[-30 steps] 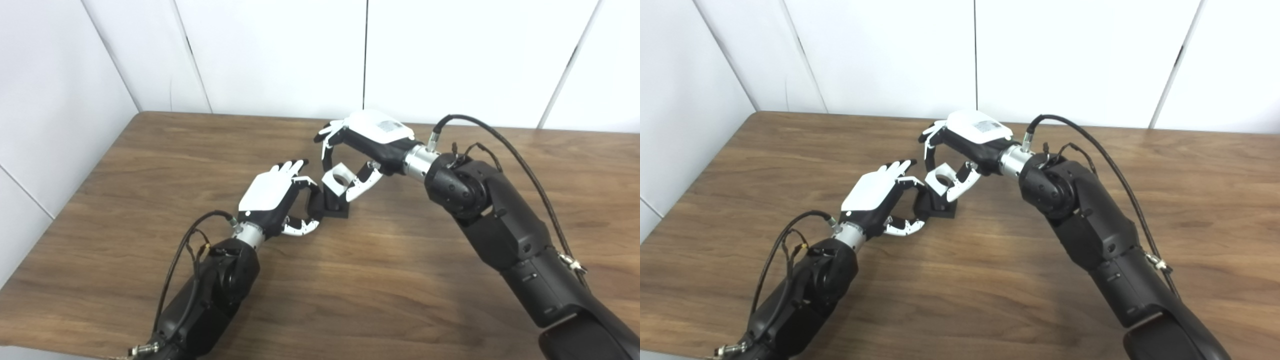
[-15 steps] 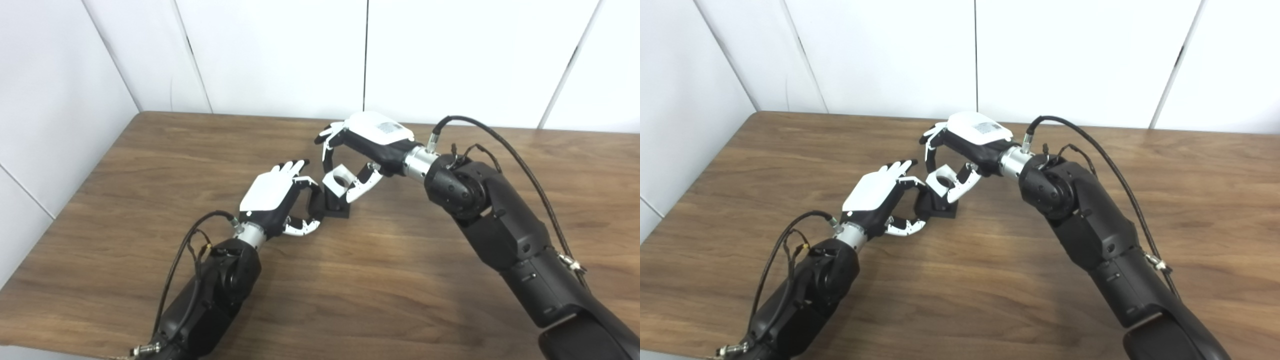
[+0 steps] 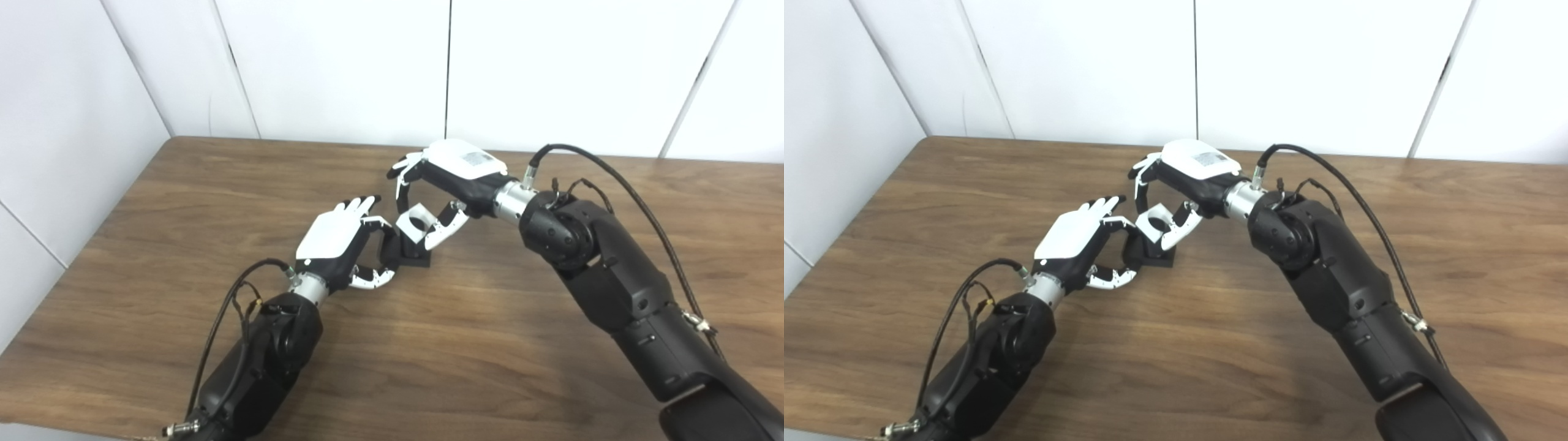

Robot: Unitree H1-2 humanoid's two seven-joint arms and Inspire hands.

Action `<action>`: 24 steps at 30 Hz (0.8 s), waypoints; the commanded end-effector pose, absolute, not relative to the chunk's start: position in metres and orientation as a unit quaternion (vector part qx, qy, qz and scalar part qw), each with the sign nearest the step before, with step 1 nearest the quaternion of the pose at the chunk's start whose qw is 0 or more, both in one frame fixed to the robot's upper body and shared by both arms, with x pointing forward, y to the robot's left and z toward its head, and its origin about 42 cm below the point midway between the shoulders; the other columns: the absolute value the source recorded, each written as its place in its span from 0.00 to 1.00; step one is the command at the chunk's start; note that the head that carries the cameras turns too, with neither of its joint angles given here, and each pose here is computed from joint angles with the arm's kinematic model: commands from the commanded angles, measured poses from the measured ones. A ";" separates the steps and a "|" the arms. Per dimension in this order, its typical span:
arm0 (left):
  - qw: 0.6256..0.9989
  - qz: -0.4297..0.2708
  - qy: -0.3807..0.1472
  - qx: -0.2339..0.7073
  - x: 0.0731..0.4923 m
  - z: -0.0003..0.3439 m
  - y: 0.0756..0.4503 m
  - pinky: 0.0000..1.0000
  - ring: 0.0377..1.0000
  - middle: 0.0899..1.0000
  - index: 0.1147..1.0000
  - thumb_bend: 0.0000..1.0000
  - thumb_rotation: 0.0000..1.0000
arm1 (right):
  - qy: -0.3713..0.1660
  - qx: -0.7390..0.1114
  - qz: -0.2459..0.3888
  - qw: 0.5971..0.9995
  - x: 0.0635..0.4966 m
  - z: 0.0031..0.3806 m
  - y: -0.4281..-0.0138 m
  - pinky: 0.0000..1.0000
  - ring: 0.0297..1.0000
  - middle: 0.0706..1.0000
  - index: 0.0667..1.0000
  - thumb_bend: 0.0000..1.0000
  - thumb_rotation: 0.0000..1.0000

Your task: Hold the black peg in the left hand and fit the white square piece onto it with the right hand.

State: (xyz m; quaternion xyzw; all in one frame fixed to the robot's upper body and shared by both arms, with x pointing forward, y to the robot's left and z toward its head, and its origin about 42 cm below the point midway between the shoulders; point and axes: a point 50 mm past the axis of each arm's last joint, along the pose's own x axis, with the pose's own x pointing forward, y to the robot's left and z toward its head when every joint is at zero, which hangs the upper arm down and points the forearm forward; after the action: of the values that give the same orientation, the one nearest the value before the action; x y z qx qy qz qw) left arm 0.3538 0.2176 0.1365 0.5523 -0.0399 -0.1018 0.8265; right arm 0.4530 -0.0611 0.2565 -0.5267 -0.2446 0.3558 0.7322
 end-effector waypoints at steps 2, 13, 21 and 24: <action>0.816 -0.133 -0.019 0.563 0.347 0.125 0.210 1.00 1.00 1.00 0.60 0.73 0.24 | -0.284 -0.521 0.343 0.728 0.456 0.287 -0.049 0.97 0.91 0.83 0.45 0.52 0.14; 0.816 -0.134 -0.020 0.562 0.348 0.125 0.207 1.00 1.00 1.00 0.61 0.73 0.25 | -0.265 -0.522 0.348 0.733 0.460 0.277 -0.047 0.99 0.92 0.83 0.45 0.52 0.14; 0.817 -0.133 -0.018 0.561 0.347 0.127 0.204 1.00 1.00 1.00 0.61 0.72 0.24 | -0.270 -0.522 0.351 0.729 0.460 0.274 -0.046 0.98 0.91 0.82 0.45 0.52 0.14; 0.817 -0.134 -0.018 0.561 0.346 0.128 0.205 1.00 1.00 1.00 0.61 0.72 0.25 | -0.269 -0.522 0.351 0.729 0.460 0.273 -0.046 0.98 0.91 0.82 0.45 0.52 0.14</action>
State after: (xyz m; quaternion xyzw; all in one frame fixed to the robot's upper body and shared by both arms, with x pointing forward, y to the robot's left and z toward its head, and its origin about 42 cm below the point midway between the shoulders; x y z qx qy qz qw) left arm 0.3523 0.2115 0.1379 0.5536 -0.0357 -0.1006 0.8259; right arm 0.4562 -0.0565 0.2473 -0.5226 -0.2293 0.3607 0.7377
